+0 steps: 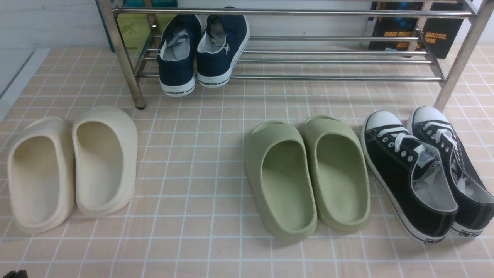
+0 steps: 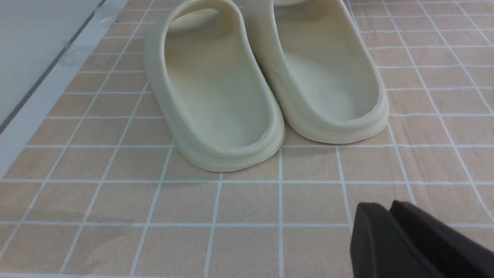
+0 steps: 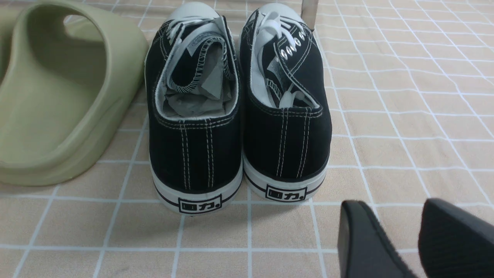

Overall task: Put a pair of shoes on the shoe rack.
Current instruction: Use the right arm to grab the shoe closest to it

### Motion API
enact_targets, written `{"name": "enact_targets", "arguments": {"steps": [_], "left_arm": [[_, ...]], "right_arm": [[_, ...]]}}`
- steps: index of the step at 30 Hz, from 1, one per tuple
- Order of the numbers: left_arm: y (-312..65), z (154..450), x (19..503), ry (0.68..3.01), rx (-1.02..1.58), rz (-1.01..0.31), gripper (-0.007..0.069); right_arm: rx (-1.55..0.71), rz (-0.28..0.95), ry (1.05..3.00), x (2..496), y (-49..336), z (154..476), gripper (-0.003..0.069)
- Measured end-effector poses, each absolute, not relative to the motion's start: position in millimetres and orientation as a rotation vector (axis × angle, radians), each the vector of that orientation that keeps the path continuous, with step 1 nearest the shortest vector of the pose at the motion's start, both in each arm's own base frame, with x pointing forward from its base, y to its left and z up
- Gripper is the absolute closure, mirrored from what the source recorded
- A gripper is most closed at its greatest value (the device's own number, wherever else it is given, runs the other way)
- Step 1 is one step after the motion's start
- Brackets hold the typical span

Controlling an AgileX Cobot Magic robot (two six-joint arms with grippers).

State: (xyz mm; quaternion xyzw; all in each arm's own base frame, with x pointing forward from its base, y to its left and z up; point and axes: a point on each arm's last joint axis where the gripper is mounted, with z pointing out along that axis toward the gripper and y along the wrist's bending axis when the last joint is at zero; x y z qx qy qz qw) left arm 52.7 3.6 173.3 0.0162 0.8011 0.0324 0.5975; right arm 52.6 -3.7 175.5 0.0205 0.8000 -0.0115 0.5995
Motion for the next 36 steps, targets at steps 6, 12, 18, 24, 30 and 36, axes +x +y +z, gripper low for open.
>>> {"name": "enact_targets", "arguments": {"steps": [6, 12, 18, 24, 30, 36], "left_arm": [[3.6, 173.3, 52.7, 1.859, 0.038, 0.075, 0.0552], [3.6, 173.3, 52.7, 1.859, 0.038, 0.075, 0.0550], [3.6, 173.3, 52.7, 1.859, 0.038, 0.075, 0.0550], [3.6, 173.4, 52.7, 1.859, 0.038, 0.076, 0.0550], [3.7, 173.4, 52.7, 1.859, 0.040, 0.079, 0.0541], [3.7, 173.4, 52.7, 1.859, 0.040, 0.079, 0.0539]], "right_arm": [[0.048, -0.027, 1.855, 52.6, -3.7, 175.5, 0.0421], [0.048, -0.027, 1.855, 52.6, -3.7, 175.5, 0.0421], [0.048, -0.027, 1.855, 52.6, -3.7, 175.5, 0.0421], [0.048, -0.027, 1.855, 52.6, -3.7, 175.5, 0.0421], [0.048, -0.027, 1.855, 52.6, -3.7, 175.5, 0.0421], [0.048, -0.027, 1.855, 52.6, -3.7, 175.5, 0.0421]]}}
